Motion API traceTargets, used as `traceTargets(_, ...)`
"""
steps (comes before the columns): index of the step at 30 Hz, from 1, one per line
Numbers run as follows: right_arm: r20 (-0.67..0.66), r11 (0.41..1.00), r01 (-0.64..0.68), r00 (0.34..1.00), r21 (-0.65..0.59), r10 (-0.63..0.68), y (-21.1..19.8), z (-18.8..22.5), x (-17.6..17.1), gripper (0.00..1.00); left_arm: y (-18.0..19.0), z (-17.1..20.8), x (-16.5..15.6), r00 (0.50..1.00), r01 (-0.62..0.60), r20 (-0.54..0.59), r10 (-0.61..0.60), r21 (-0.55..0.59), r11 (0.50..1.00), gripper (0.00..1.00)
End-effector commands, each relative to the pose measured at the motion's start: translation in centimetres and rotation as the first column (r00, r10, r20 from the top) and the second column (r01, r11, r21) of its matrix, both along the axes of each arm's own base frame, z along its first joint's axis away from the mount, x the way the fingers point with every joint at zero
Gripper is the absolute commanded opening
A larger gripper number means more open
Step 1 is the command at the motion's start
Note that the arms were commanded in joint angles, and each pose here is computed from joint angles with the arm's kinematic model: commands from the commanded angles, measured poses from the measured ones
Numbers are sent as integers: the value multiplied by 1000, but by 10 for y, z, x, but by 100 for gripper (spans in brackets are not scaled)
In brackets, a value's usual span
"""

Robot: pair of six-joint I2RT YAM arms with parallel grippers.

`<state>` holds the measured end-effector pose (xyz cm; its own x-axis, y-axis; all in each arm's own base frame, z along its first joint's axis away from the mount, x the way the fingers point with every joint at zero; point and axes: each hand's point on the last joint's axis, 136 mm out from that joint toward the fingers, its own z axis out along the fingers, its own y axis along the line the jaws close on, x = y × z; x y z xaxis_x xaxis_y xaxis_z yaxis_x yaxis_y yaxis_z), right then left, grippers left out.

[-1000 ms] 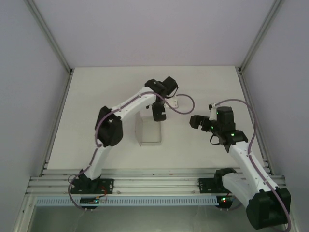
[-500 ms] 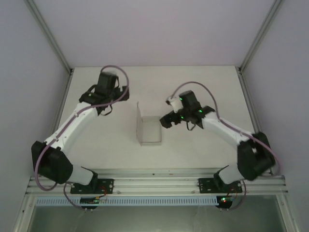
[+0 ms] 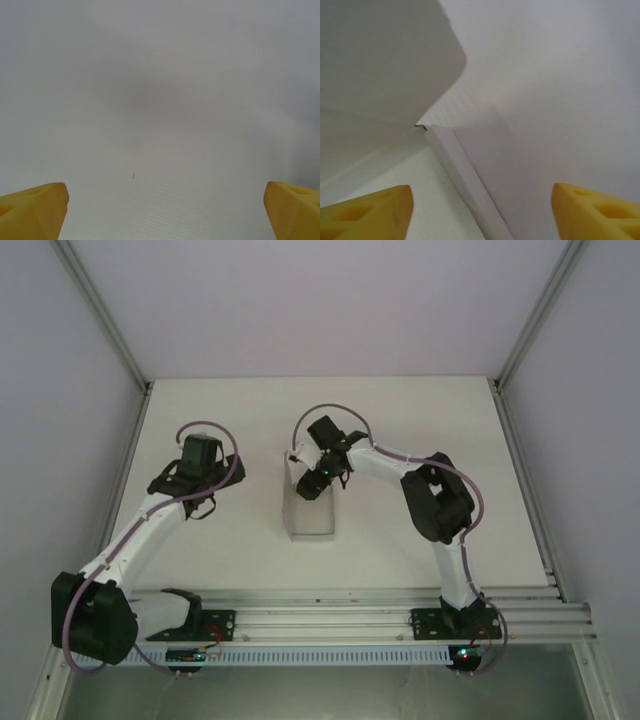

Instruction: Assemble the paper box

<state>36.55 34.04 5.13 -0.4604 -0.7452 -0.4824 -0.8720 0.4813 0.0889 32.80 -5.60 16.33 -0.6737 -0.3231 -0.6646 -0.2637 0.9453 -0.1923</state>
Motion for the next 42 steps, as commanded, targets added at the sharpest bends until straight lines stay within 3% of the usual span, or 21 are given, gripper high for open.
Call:
traceTargets(1,-14,999,-10,1000,-31,9,-1,-2,-3,50,3,-5,-1,1000,-19,-5,19,0,1000,100)
traceTargets(3,1,999,27,1000,-34,-27,-3,-3,1,31,3,-6,-1,1000,-15,-8,15,3,1000,100)
traceTargets(7,42,976,207,978,-70,-204,-22,-3,12,8,2,-3,0,1000,-5,-3,5,0,1000,100)
traceTargets(9,112,927,363,929,-95,-353,-42,1,21,0,2,0,0,1000,-11,7,11,-2,1000,100)
traceTargets(11,139,826,556,829,-95,-542,-66,7,18,0,2,4,1,1000,-10,21,10,-7,1000,100)
traceTargets(12,146,740,666,744,-92,-652,-82,10,16,0,3,5,1,999,-14,30,14,-7,1000,100)
traceTargets(13,201,609,788,613,-91,-764,-107,16,15,0,3,7,1,999,-15,39,15,-9,1000,100)
traceTargets(14,225,542,836,546,-83,-807,-119,20,10,0,3,10,2,999,-18,49,18,-10,1000,100)
traceTargets(16,232,438,896,443,-74,-866,-132,22,-9,0,3,13,3,998,-21,59,22,-16,1000,100)
traceTargets(19,198,338,939,344,-63,-918,-136,20,-30,0,-2,15,6,998,4,70,-2,-33,999,100)
traceTargets(24,151,294,954,300,-60,-942,-128,10,-51,4,-12,10,9,997,47,65,-43,-60,997,100)
traceTargets(31,103,345,936,350,-64,-931,-118,-2,-56,6,-29,1,10,987,156,46,-153,-75,985,100)
traceTargets(42,108,432,902,431,-11,-896,-109,10,-52,38,-41,-3,9,970,240,50,-236,-85,967,100)
